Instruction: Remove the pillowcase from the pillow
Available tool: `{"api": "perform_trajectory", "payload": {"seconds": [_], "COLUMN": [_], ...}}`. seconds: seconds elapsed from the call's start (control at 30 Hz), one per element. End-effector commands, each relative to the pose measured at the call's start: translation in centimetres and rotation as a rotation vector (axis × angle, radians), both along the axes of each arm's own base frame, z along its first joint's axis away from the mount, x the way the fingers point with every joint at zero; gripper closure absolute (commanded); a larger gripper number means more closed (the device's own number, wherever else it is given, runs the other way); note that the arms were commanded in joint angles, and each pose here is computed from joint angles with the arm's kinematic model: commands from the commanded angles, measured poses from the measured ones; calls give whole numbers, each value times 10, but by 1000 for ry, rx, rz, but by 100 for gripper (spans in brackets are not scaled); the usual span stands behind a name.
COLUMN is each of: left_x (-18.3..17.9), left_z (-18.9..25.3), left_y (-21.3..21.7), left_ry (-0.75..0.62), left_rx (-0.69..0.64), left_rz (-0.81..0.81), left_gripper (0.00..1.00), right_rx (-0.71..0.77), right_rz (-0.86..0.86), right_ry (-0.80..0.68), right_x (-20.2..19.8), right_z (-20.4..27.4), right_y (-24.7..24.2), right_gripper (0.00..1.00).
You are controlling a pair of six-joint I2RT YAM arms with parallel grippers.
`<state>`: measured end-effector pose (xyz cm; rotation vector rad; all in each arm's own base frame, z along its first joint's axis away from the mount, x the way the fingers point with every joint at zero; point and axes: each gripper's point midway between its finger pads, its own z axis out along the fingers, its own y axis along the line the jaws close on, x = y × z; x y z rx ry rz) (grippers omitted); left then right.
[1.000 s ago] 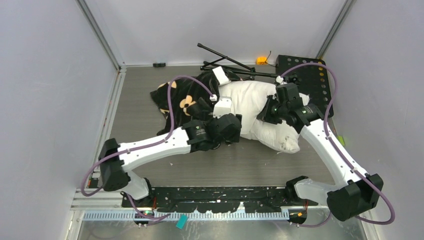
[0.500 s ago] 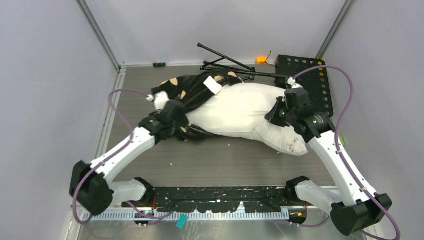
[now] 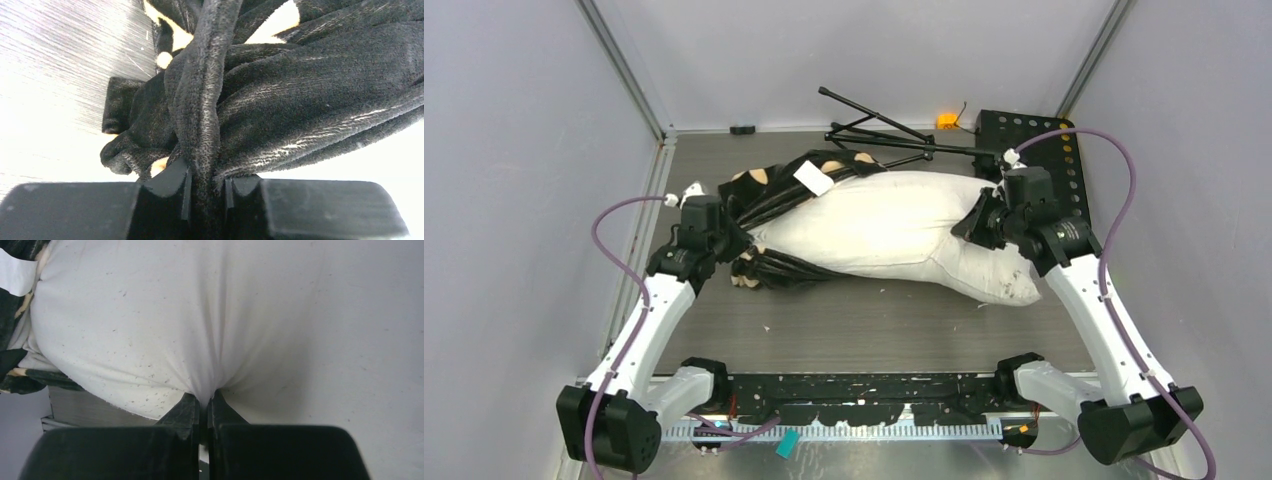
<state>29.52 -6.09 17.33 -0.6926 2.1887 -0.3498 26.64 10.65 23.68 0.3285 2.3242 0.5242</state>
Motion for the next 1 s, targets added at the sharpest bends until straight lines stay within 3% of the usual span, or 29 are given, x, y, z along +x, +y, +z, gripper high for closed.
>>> {"api": "perform_trajectory", "payload": {"seconds": [0.0,0.03,0.07,0.13,0.17,0.2,0.33,0.5,0.97], "left_x": [8,10,12,16,17,17,18,17,9], "left_z": [24,30,37,46,50,53,63,64,68], "left_y": [51,50,45,32,22,8,-31,-31,-25], "left_ry": [-67,-84,-96,-105,-108,-106,-133,-140,-125], "left_rx": [183,186,187,165,137,92,-50,-46,-6], "left_rz": [121,102,68,-13,-64,-134,-305,-309,-307], "left_gripper": [84,84,86,90,95,99,100,100,100], "right_rx": [-40,-43,-46,-40,-28,-10,-2,-152,-759], "right_rz": [-81,-77,-75,-53,-20,31,159,388,743], "right_ry": [-120,-123,-134,-158,-167,-173,-135,-205,-268], "right_x": [25,26,27,28,28,27,23,0,-34], "right_z": [37,38,42,52,56,61,63,61,-36], "right_y": [-23,-24,-24,-21,-16,-7,20,84,183], "right_gripper": [100,96,83,39,25,17,14,13,10]}}
